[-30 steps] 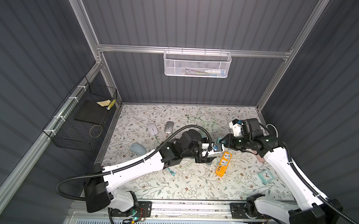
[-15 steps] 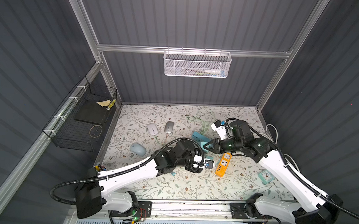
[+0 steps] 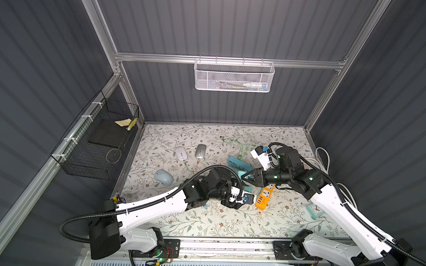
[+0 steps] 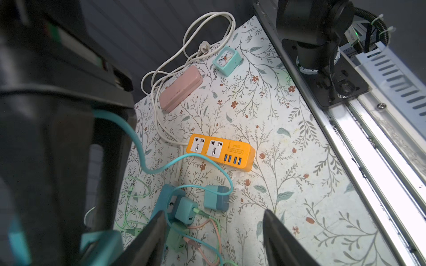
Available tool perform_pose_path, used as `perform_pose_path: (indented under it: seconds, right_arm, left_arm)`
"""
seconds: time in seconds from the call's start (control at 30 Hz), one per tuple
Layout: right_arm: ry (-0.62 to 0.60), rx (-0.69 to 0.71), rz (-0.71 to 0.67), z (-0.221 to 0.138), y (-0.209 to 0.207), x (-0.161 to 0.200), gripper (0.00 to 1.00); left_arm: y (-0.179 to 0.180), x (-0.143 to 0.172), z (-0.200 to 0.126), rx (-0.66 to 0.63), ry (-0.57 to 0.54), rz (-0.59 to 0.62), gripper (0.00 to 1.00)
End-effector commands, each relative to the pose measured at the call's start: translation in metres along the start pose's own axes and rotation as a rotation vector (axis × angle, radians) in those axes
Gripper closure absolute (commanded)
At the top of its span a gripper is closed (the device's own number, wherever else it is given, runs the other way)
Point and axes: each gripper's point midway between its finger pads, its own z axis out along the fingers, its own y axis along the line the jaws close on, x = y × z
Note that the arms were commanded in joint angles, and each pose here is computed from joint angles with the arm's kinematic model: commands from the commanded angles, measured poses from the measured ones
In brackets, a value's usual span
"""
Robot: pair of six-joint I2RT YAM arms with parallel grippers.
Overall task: Unplug the wireless mouse
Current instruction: Remove the power cord from the plug.
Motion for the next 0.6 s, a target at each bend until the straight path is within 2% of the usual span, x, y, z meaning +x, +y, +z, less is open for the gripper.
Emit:
perform_pose_path:
  seconds: [0.0, 0.17, 0.3, 0.4, 0.57]
  right_arm:
    - [0.028, 0.014, 0.003, -0.005, 0.001, 0.014, 0.96]
    - [0.020, 0.140, 0.021, -0.014, -0.021, 0.026, 0.96]
    - [-0.017, 0.179, 0.030, -0.023, -0.028, 0.033, 0.96]
    - [-0.003, 0.163, 0.038, -0.022, -0.027, 0.040, 0.96]
    - [0.017, 0.021, 0.038, -0.015, -0.007, 0.045, 0.97]
  left_arm:
    - [0.012, -0.013, -0.013, -0.060, -0.037, -0.005, 0.32]
    - [0.029, -0.023, -0.024, -0.131, -0.067, -0.063, 0.27]
    - [0.033, -0.014, -0.019, -0.135, -0.004, -0.091, 0.26]
    - [0.036, -0.012, -0.018, -0.141, 0.011, -0.101, 0.26]
    - [0.044, -0.010, -0.018, -0.168, 0.013, -0.124, 0.25]
